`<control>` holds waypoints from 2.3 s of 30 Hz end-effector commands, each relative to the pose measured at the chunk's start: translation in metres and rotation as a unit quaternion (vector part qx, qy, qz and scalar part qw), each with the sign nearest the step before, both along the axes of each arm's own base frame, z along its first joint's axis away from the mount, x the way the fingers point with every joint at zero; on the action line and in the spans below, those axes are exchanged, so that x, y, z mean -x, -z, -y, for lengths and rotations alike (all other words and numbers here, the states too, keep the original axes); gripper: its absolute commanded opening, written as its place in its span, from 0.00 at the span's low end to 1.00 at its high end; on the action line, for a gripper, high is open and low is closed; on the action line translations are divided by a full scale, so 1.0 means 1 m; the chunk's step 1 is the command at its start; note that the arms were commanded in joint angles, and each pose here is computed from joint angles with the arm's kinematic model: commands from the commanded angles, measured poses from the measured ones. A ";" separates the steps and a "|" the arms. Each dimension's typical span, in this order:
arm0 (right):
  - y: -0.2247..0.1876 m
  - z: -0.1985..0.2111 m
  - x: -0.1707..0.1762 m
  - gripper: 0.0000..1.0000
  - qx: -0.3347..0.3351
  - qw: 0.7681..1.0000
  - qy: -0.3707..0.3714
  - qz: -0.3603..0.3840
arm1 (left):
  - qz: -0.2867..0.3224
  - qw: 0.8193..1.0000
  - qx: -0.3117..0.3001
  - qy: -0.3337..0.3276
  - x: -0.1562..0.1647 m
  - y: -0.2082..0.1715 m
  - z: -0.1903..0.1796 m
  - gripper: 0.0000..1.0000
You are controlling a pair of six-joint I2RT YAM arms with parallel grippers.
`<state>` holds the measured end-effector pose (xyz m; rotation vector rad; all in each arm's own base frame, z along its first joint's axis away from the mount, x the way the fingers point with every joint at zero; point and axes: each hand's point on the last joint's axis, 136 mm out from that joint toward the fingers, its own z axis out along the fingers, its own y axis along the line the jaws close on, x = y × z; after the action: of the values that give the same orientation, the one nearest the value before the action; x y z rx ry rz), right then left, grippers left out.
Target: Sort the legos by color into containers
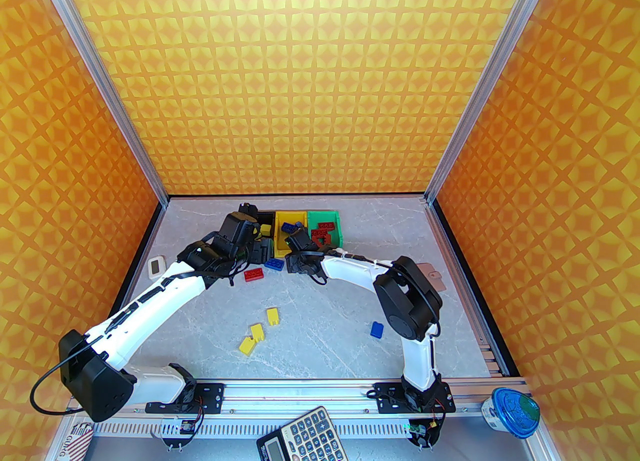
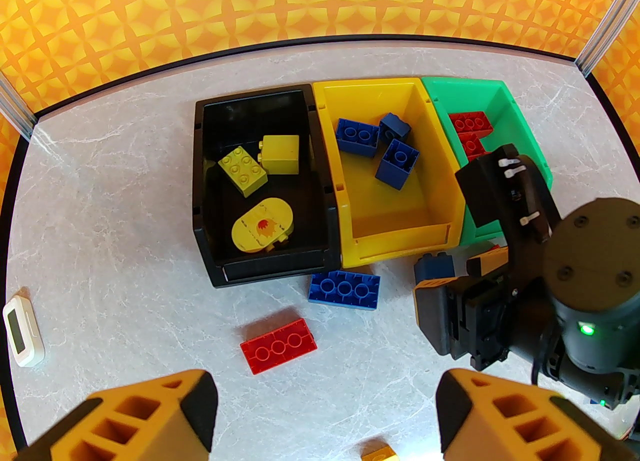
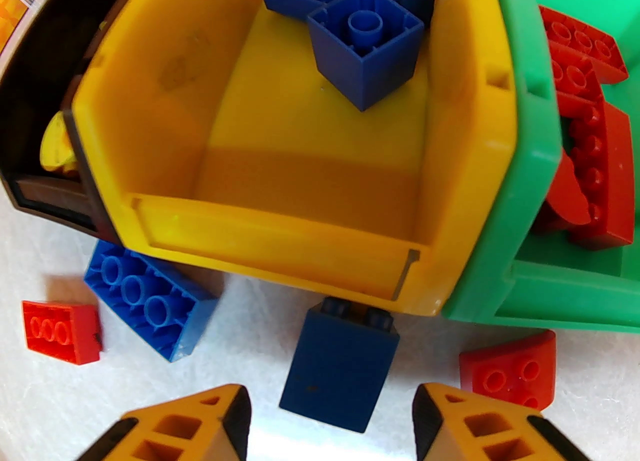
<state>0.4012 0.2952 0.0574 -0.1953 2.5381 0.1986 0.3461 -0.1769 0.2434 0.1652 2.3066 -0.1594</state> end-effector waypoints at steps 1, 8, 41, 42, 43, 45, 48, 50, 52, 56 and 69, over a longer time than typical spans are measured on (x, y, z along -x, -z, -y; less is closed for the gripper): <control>0.006 -0.001 -0.005 0.55 0.016 1.000 0.010 0.001 | 0.002 1.000 -0.006 -0.015 0.003 -0.001 -0.011 0.77; 0.014 -0.002 -0.011 0.50 0.026 1.000 0.011 0.000 | 0.004 1.000 -0.006 -0.015 0.006 -0.001 -0.014 0.77; -0.062 -0.002 0.005 0.33 -0.006 0.998 -0.041 0.040 | 0.002 1.000 -0.004 -0.023 0.013 -0.003 -0.021 0.77; -0.065 -0.006 0.001 0.33 -0.006 0.998 -0.042 0.043 | 0.002 1.000 -0.004 -0.023 0.013 -0.004 -0.021 0.77; -0.067 -0.009 -0.003 0.33 -0.007 0.998 -0.044 0.045 | 0.003 1.000 -0.004 -0.023 0.014 -0.004 -0.022 0.76; -0.070 -0.016 -0.012 0.33 -0.009 0.998 -0.045 0.051 | 0.002 1.000 -0.003 -0.024 0.016 -0.004 -0.023 0.76; -0.072 -0.025 -0.025 0.34 -0.008 0.997 -0.047 0.055 | -0.001 1.000 -0.002 -0.026 0.019 -0.003 -0.025 0.77; -0.071 -0.031 -0.035 0.34 -0.007 0.997 -0.048 0.056 | -0.002 1.000 -0.003 -0.028 0.022 -0.002 -0.028 0.76; -0.069 -0.035 -0.047 0.34 -0.006 0.997 -0.045 0.057 | -0.004 1.000 -0.003 -0.030 0.025 0.000 -0.030 0.77; -0.063 -0.038 -0.071 0.44 -0.012 0.998 -0.034 0.058 | -0.013 0.999 0.000 -0.038 0.033 0.004 -0.035 0.77; -0.090 -0.024 -0.060 0.65 -0.035 0.996 -0.047 0.065 | -0.110 0.989 0.031 -0.097 0.084 0.063 -0.053 0.79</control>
<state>0.4746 0.3191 0.1130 -0.2726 2.4444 0.2405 0.2809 -0.1296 0.1974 -0.0334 2.4425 -0.1478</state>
